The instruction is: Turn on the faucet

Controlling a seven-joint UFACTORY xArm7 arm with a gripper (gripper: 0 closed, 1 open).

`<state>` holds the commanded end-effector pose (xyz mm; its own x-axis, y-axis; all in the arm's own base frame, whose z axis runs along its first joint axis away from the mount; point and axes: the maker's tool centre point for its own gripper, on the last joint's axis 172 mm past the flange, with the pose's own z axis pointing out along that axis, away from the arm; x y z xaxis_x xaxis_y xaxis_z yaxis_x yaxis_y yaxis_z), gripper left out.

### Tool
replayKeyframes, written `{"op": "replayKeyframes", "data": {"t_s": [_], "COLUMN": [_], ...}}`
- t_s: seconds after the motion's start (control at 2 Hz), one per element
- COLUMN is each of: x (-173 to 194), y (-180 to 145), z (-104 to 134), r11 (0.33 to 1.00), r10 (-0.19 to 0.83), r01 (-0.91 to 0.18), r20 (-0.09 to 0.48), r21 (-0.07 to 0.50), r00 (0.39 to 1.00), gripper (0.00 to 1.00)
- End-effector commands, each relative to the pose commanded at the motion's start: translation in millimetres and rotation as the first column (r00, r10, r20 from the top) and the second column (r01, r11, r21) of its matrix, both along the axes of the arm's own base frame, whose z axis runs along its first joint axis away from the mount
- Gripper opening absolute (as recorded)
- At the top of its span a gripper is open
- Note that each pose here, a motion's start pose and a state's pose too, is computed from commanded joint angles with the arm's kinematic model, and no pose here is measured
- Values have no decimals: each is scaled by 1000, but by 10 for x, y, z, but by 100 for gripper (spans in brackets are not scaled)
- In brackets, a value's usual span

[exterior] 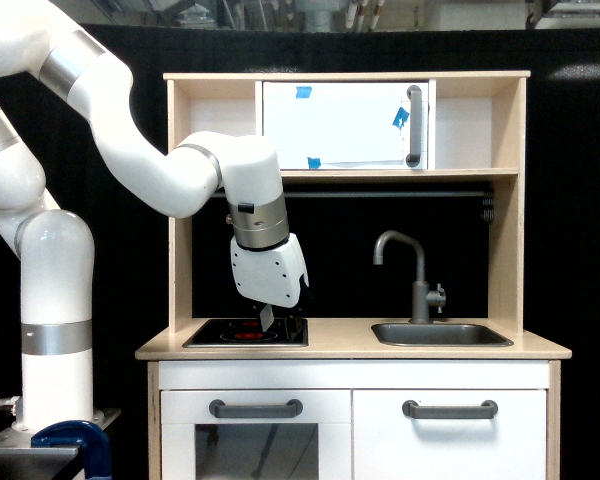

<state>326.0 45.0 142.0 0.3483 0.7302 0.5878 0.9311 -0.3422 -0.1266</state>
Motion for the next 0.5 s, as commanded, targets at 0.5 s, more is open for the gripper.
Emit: {"op": "replayKeyframes", "data": {"t_s": [0.5], "x": [180], "y": [240], "z": [200], "r11": [951], "r10": [160], "r01": [-186], "r20": [124], "r21": [246], "r00": [979], "gripper": [100]}}
